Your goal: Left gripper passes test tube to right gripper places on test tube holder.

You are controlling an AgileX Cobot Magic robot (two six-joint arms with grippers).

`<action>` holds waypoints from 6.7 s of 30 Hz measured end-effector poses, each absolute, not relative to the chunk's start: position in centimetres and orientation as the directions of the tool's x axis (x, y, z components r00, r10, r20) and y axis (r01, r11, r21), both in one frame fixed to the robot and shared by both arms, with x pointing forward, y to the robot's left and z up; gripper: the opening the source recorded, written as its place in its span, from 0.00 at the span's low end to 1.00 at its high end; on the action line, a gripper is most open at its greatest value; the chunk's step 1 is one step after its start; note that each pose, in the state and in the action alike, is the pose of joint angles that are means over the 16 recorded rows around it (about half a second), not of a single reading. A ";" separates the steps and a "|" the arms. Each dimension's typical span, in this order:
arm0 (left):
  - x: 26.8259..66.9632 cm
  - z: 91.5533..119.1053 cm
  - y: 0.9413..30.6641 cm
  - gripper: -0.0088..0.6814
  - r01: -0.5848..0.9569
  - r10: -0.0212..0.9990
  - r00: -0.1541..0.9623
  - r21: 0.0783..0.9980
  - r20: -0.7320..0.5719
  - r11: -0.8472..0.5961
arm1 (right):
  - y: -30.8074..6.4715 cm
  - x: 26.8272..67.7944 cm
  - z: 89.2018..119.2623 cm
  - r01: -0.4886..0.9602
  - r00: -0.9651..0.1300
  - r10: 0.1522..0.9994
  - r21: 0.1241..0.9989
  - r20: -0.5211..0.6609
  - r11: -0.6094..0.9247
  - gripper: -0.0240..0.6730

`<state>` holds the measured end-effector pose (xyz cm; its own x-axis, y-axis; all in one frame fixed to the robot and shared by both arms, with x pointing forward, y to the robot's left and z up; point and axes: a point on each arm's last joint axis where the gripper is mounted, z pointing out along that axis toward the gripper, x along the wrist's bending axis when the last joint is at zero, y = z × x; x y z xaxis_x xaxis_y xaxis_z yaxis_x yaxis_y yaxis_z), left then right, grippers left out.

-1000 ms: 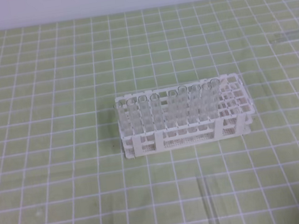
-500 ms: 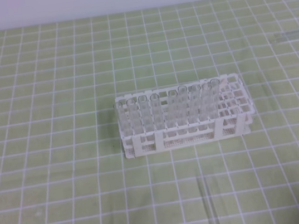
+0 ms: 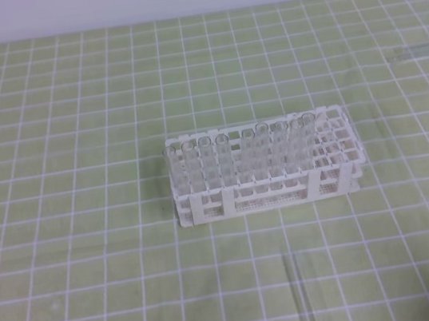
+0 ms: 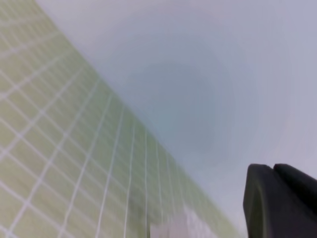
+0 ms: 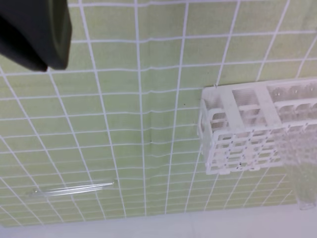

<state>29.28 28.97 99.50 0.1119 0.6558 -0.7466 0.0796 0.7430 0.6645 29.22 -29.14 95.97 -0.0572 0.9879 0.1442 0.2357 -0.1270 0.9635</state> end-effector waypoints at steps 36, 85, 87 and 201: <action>41.6 106.5 14.1 0.01 0.778 0.783 0.588 0.406 -0.202 -0.479 | -29.1 29.2 96.0 0.236 -0.057 0.988 0.963 0.144 -0.127 0.01; 40.6 95.6 -4.8 0.57 0.909 0.895 0.407 -0.014 -0.183 -0.416 | -29.1 29.2 96.0 0.236 -0.057 0.988 0.963 0.144 -0.127 0.01; 40.6 95.2 -4.9 0.56 0.913 0.899 0.399 -0.015 -0.180 -0.408 | -29.1 29.2 96.0 0.236 -0.057 0.988 0.963 0.144 -0.127 0.01; 32.8 96.5 5.3 0.09 0.199 0.113 0.979 0.929 -0.172 -0.311 | -25.0 27.3 103.9 0.232 -0.514 0.680 0.848 0.523 -0.477 0.28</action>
